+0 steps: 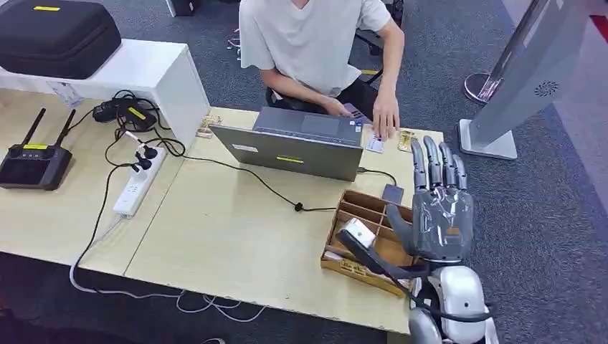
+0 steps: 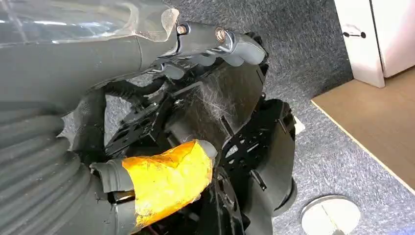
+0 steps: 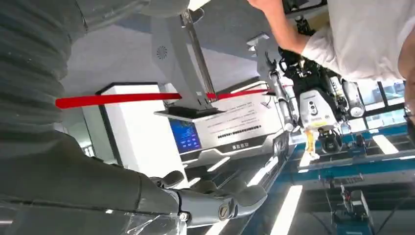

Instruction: Pass the card to the sensor for recognition and then transmit it.

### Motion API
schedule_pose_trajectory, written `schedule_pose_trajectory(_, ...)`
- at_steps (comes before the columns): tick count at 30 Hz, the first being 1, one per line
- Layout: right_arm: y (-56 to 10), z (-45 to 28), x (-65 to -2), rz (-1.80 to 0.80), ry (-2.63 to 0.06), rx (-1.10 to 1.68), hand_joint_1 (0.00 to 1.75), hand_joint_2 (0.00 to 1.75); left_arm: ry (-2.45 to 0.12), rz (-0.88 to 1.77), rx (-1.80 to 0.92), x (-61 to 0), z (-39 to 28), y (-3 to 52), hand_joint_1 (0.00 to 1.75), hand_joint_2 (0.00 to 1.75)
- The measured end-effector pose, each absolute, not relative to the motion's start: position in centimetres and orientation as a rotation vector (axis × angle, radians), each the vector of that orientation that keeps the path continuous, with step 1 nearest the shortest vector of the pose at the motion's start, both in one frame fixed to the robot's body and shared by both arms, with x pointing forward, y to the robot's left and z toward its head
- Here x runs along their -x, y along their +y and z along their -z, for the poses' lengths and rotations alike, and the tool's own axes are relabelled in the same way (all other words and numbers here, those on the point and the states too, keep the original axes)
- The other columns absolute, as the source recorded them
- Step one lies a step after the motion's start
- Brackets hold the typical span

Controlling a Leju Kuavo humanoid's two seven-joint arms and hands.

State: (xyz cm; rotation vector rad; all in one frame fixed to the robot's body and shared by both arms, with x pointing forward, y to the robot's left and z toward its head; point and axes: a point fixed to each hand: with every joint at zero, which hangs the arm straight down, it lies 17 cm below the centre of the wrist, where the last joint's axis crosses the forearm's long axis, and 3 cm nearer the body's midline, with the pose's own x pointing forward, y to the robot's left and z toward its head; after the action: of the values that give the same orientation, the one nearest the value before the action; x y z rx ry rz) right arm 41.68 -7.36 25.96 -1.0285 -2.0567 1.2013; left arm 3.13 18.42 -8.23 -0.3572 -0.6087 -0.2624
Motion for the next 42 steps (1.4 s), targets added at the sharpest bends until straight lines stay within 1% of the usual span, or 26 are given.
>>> schedule_pose_trajectory(4, -8.3, -26.2, -40.5, -1.185, -2.081, 1.041, 0.0, 1.75, -0.607, 0.245, 0.364, -2.9, 7.9, 18.4, 0.0, 1.75)
schedule_pose_trajectory(9, -10.0, -24.9, -36.1, -1.166, -2.141, 1.008, 0.0, 1.75, -0.621, 0.2, 0.367, -2.0, 6.9, 19.5, 0.0, 1.75)
schedule_pose_trajectory(14, -10.9, -21.7, -32.6, -1.196, -2.107, 0.955, 0.0, 1.75, -0.619, 0.184, 0.364, -1.3, 6.3, 20.5, 0.0, 1.75)
schedule_pose_trajectory(20, -9.4, -17.2, -29.7, -1.246, -2.04, 0.795, 0.0, 1.75, -0.623, 0.179, 0.363, -1.5, 6.0, 20.9, 0.0, 1.75)
schedule_pose_trajectory(30, -5.6, -9.9, -26.4, -1.326, -1.913, 0.567, 0.0, 1.75, -0.627, 0.182, 0.369, -1.6, 5.7, 20.8, 0.0, 1.75)
schedule_pose_trajectory(42, -4.5, -6.7, -26.8, -1.376, -1.863, 0.521, 0.0, 1.75, -0.63, 0.201, 0.374, -2.0, 5.6, 20.6, 0.0, 1.75)
